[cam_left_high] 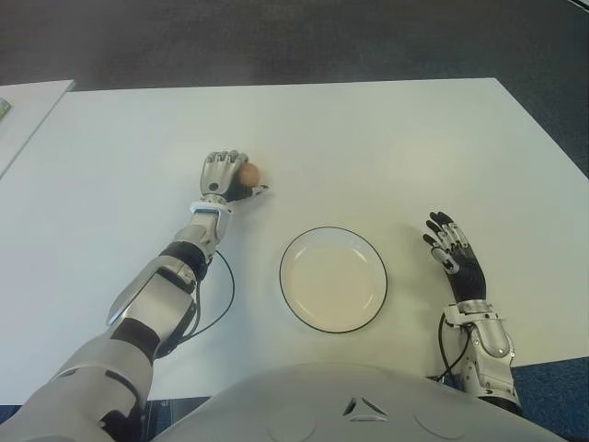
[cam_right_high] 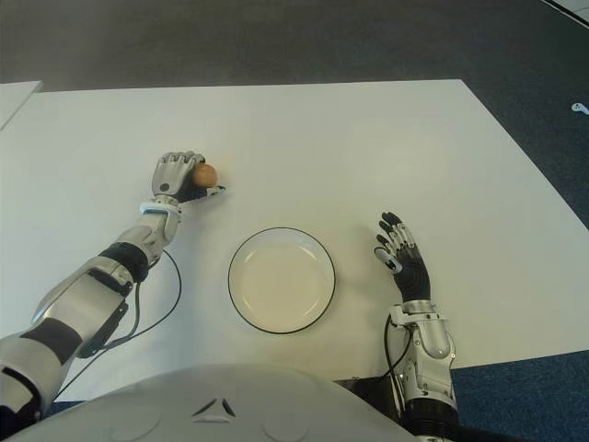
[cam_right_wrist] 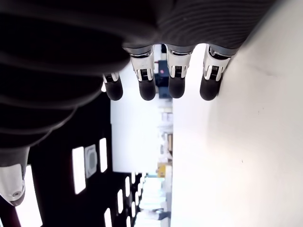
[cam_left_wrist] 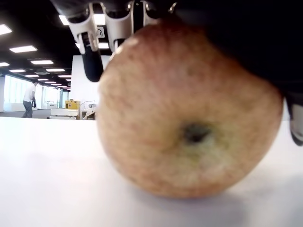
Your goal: Put the apples into the plate.
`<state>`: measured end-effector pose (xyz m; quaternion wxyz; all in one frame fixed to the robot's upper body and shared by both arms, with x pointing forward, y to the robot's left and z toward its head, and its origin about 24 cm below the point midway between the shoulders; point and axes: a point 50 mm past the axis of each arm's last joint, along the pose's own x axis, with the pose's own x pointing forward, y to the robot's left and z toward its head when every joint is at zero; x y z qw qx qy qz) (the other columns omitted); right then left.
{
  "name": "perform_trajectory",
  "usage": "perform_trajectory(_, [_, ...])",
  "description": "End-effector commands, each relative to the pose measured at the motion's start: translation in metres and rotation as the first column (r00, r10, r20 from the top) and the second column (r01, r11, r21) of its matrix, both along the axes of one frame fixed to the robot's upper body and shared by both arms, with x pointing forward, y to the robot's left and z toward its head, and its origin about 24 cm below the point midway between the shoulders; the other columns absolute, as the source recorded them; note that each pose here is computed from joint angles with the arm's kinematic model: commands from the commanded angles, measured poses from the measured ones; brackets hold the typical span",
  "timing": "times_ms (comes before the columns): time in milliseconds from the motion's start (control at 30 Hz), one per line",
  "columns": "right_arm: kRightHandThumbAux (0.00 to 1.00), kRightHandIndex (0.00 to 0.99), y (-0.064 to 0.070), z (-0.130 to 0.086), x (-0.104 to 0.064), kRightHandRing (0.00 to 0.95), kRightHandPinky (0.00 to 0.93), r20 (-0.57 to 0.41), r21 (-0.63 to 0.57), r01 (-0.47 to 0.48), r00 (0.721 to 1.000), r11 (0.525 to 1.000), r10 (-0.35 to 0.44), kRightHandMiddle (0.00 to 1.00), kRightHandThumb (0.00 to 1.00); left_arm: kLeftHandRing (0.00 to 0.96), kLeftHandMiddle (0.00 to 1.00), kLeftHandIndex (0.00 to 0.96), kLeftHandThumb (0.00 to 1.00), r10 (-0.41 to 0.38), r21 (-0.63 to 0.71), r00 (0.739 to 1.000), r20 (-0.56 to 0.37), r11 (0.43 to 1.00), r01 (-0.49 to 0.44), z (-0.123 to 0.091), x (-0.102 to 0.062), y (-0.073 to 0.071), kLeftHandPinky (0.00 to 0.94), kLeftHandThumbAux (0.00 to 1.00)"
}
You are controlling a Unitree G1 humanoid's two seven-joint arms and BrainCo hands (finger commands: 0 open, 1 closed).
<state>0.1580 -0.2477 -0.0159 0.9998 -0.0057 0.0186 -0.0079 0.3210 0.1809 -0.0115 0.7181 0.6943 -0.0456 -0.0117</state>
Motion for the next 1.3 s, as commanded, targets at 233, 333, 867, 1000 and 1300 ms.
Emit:
perform_trajectory(233, [0.499,0.043,-0.004,-0.025,-0.027,0.02,0.001,-0.181,0.072,0.057,0.982,0.996,-0.043,0.062,0.05,0.739,0.739,0.443,0.73,0.057,0.081,0.954,-0.295,0.996,-0.034,-0.047,-0.033,0.006,0.737,0.688])
perform_trajectory(333, [0.501,0.05,-0.005,-0.024,-0.027,0.026,0.005,-0.178,0.072,0.062,0.983,0.995,-0.049,0.069,0.052,0.764,0.768,0.443,0.736,0.06,0.04,0.956,-0.289,0.998,-0.051,-0.048,-0.034,0.004,0.774,0.693])
perform_trajectory(867, [0.535,0.067,-0.011,-0.022,-0.025,0.045,0.006,-0.153,0.082,0.089,0.985,0.993,-0.076,0.092,0.072,0.842,0.84,0.443,0.748,0.054,-0.116,0.959,-0.279,0.989,-0.089,-0.044,-0.031,-0.002,0.827,0.697])
perform_trajectory(1000, [0.538,0.066,-0.012,-0.022,-0.024,0.043,0.001,-0.151,0.076,0.092,0.985,0.993,-0.08,0.092,0.069,0.844,0.844,0.443,0.749,0.044,-0.126,0.962,-0.27,0.989,-0.081,-0.043,-0.031,-0.002,0.816,0.697])
perform_trajectory(1300, [0.534,0.069,-0.014,-0.022,-0.023,0.037,0.0,-0.15,0.071,0.102,0.985,0.992,-0.09,0.092,0.068,0.842,0.841,0.443,0.749,0.041,-0.155,0.961,-0.272,0.984,-0.086,-0.042,-0.03,-0.002,0.815,0.698])
